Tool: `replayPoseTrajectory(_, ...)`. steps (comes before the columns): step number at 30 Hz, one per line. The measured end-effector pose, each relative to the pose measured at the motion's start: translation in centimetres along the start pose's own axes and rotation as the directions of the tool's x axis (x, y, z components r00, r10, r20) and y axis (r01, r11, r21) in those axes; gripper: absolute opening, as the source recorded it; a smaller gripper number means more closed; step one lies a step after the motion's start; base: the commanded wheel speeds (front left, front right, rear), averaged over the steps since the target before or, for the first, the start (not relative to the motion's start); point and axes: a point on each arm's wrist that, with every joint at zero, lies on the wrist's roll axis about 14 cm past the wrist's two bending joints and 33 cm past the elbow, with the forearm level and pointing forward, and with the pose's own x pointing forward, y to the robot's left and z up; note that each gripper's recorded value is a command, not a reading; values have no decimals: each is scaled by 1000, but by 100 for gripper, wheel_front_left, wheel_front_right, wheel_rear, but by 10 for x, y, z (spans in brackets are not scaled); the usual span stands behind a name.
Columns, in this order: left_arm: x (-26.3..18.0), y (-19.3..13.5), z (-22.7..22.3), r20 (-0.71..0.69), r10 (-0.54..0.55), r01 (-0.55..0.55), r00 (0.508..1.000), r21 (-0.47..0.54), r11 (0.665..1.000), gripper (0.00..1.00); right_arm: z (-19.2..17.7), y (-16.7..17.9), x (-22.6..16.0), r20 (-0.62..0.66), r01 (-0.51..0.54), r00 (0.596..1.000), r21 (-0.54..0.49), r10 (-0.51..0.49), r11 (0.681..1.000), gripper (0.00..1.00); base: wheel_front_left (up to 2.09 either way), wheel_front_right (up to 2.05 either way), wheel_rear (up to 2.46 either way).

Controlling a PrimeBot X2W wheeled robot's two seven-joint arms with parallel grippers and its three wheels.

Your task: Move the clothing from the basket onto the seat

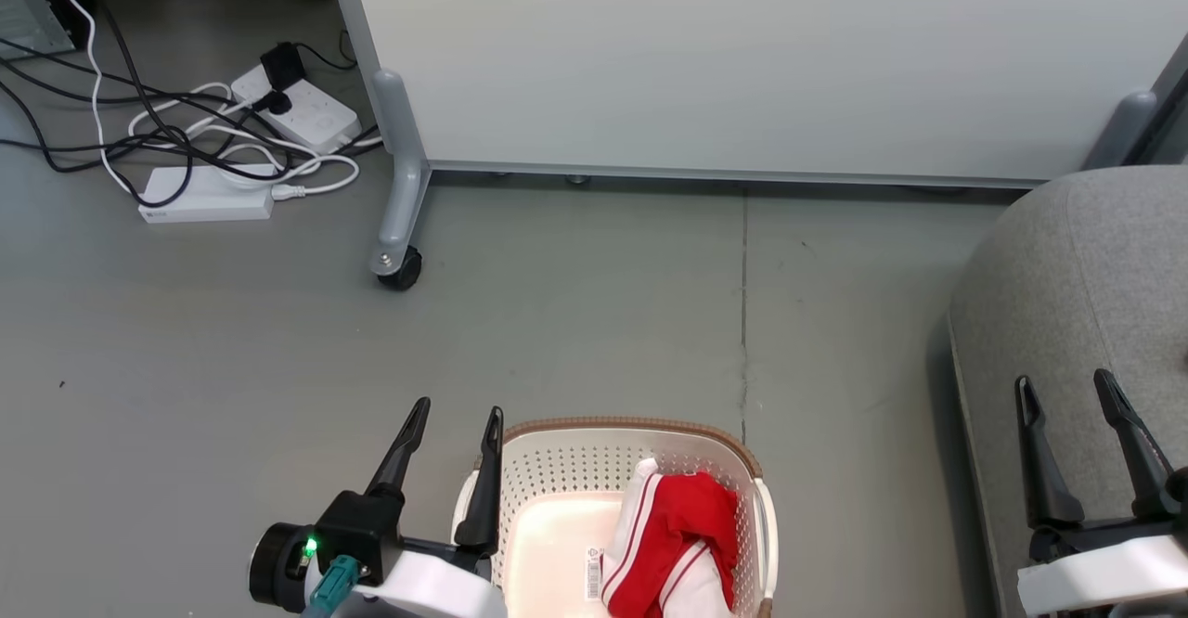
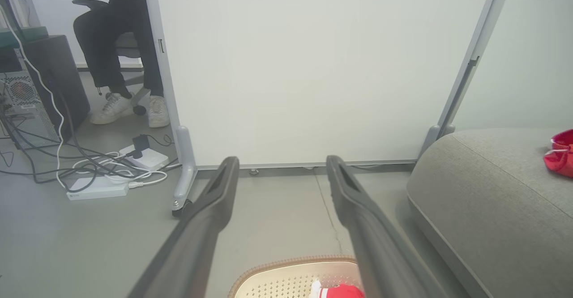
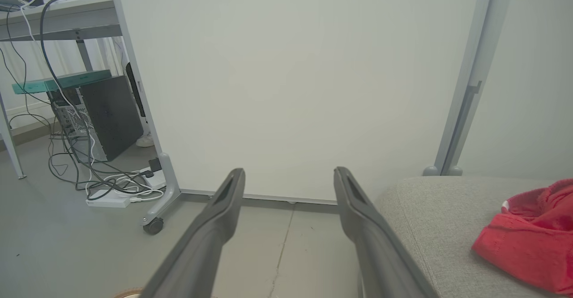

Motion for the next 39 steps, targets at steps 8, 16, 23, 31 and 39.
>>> replayPoseTrajectory(8,17,-15,-12,-37,-48,48,998,4,999,100,-12,-16,7,-33,28,999,-12,-29,1000,100,0,0,0)
replayPoseTrajectory(16,49,-60,-52,-142,-207,213,968,24,977,100,-35,-52,23,-79,100,991,-46,-104,994,100,0,0,0)
replayPoseTrajectory(23,78,-97,-117,-294,-336,366,895,48,930,100,-64,-91,33,-138,170,974,-89,-181,981,100,0,0,0)
replayPoseTrajectory(31,76,-116,-238,-588,-450,540,672,-27,841,100,-103,-113,37,-211,206,951,-107,-225,973,100,0,0,0)
replayPoseTrajectory(39,85,-119,-313,-724,-439,567,532,-80,820,100,-143,-126,32,-299,229,919,-122,-256,966,100,0,0,0)
